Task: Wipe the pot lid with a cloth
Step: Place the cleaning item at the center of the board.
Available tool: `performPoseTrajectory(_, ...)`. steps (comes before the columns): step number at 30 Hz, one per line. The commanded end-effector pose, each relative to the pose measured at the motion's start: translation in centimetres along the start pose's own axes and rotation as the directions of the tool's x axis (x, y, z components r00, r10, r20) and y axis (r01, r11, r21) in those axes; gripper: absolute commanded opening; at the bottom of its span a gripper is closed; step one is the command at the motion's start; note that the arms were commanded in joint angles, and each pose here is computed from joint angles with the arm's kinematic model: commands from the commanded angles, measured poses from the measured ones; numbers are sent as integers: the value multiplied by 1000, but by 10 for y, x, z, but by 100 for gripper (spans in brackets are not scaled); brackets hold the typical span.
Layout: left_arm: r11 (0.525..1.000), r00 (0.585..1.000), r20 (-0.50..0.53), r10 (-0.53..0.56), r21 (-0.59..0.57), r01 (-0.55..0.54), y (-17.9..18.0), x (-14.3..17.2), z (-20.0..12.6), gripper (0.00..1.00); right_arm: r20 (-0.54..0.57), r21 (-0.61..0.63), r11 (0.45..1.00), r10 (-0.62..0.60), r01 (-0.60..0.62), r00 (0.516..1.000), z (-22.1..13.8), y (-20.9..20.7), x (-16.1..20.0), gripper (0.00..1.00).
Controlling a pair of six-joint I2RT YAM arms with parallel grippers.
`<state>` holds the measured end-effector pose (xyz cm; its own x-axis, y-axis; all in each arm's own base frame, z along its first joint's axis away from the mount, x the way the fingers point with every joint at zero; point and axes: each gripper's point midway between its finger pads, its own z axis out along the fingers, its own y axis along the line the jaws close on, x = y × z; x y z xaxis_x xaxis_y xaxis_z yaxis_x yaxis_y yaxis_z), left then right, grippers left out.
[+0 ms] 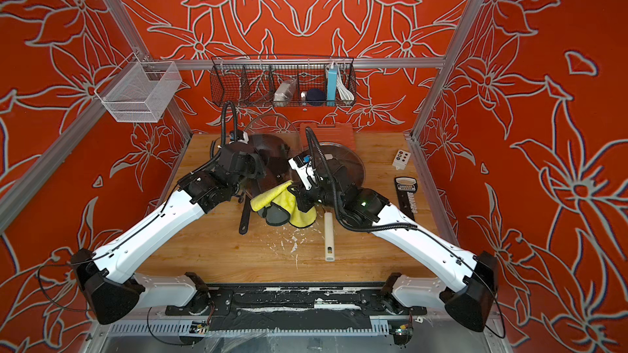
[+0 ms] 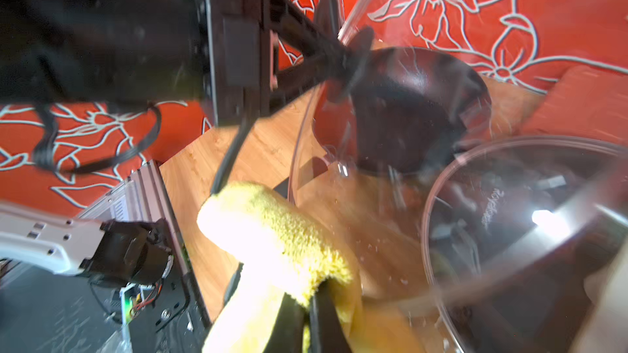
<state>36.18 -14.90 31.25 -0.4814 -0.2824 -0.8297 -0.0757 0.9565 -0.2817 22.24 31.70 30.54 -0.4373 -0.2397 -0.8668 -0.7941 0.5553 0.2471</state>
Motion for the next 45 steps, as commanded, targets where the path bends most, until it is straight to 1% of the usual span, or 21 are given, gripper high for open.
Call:
performPoseTrajectory(1, 996, 982, 175, -73, 60, 63, 1, -59, -34, 0, -88, 22, 999, 32, -30, 996, -16, 0, 18, 0)
performPoseTrajectory(9, 999, 990, 131, 46, -30, -43, 26, -63, -32, 0, -232, -10, 1000, 20, -23, 972, -29, 15, 58, 0)
performPoseTrajectory(15, 993, 991, 86, 106, -67, -100, 34, -59, -21, 0, -253, -13, 1000, 14, -18, 967, -25, 24, 80, 1)
performPoseTrajectory(17, 990, 990, 66, 123, -80, -117, 36, -57, -16, 0, -255, -14, 1000, 15, -19, 967, -21, 26, 87, 6)
performPoseTrajectory(21, 986, 989, 39, 146, -86, -142, 38, -53, -6, 0, -254, -9, 999, 32, -35, 967, -8, 25, 103, 21)
performPoseTrajectory(24, 984, 988, 18, 152, -94, -149, 42, -50, 4, 0, -254, 2, 999, 42, -42, 966, 3, 22, 115, 30)
performPoseTrajectory(31, 984, 988, -36, 150, -94, -153, 47, -39, 27, 0, -251, 77, 997, 43, -24, 967, 28, 4, 131, 39)
performPoseTrajectory(33, 983, 987, -49, 154, -92, -158, 47, -36, 33, 0, -243, 88, 996, 50, -29, 969, 32, 2, 131, 44)
performPoseTrajectory(38, 975, 976, -103, 192, -91, -201, 46, -30, 49, 0, -203, 137, 990, 55, -27, 978, 25, -4, 117, 58)
performPoseTrajectory(42, 963, 956, -173, 235, -89, -253, 44, -26, 65, 0, -186, 189, 982, 38, -2, 982, 5, -11, 106, 66)
performPoseTrajectory(45, 952, 942, -214, 260, -105, -287, 44, -30, 77, 0, -184, 218, 976, 28, 13, 982, -14, -15, 102, 70)
